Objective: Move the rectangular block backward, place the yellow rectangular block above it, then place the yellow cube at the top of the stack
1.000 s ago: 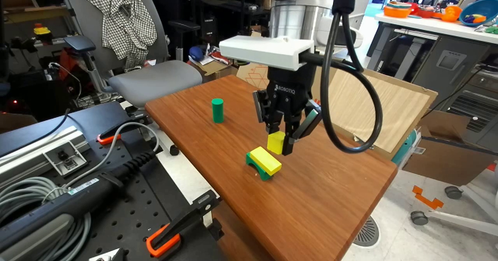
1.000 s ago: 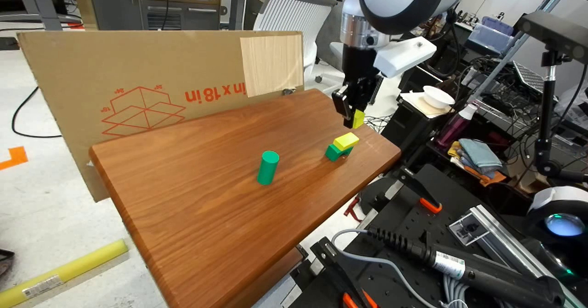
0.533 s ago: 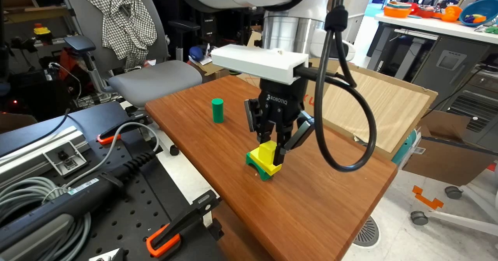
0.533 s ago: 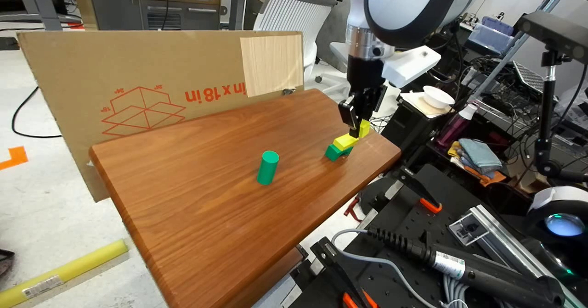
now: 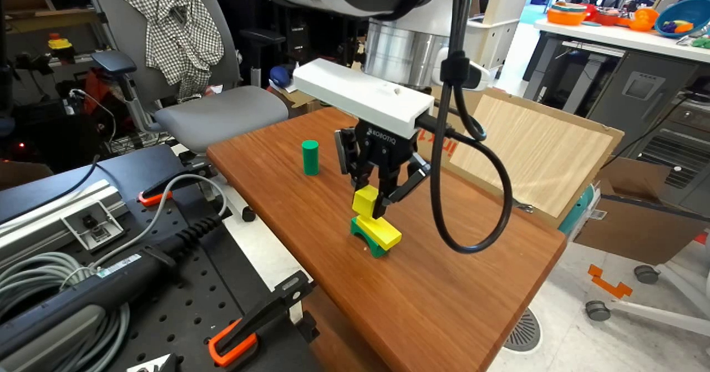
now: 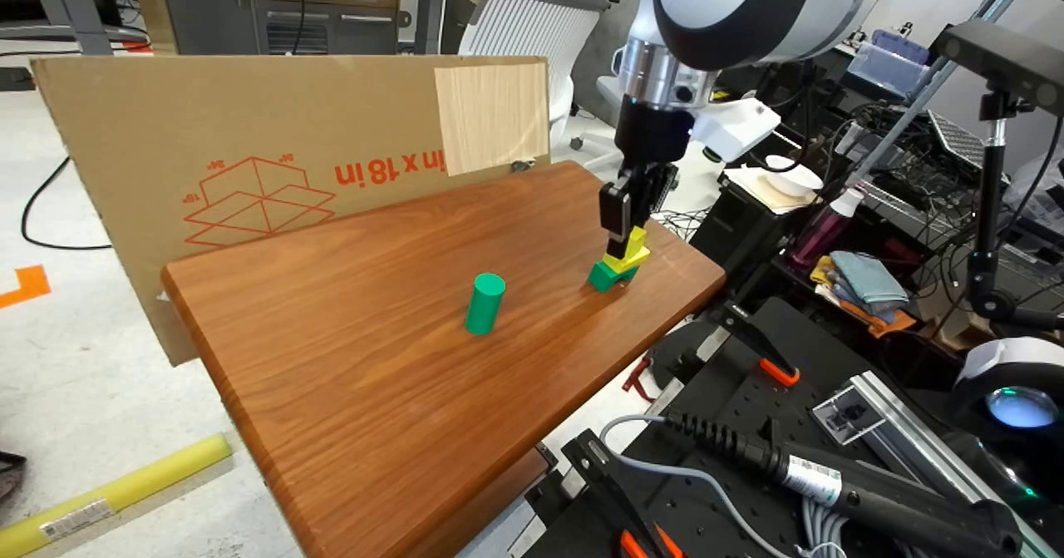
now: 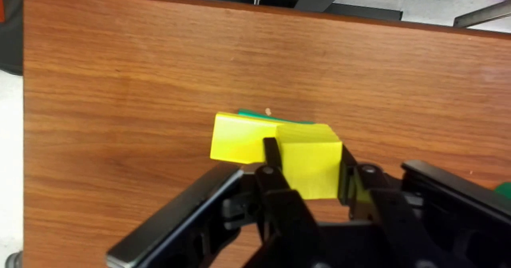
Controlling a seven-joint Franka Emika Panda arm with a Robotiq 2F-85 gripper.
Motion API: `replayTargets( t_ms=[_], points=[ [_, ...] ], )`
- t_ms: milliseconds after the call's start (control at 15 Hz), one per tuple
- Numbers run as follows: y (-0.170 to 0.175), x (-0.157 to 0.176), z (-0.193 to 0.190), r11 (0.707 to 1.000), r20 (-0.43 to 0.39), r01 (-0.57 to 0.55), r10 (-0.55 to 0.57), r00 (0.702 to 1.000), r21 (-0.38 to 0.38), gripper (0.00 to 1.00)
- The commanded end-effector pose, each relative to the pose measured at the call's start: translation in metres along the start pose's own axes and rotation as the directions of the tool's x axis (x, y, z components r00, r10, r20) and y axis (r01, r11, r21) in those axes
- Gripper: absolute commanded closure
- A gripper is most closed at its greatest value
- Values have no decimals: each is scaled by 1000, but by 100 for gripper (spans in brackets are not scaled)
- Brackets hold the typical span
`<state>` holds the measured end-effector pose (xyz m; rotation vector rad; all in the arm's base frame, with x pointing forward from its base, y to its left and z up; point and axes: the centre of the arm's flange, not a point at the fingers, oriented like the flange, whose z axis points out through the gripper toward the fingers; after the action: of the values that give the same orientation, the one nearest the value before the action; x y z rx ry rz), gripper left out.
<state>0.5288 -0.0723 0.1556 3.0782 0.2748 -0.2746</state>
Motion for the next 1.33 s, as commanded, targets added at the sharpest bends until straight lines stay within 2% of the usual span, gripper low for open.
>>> replayTargets(
  t_ms=[0,600,1267],
  points=[
    [6,-14,-8,997,-39,47,-45,998,54,92],
    [25,-25,-31,999,-108,41,-40,993,8,92],
    [32,-30,-11,1000,-117,-28,26,993,-15,92]
  ],
)
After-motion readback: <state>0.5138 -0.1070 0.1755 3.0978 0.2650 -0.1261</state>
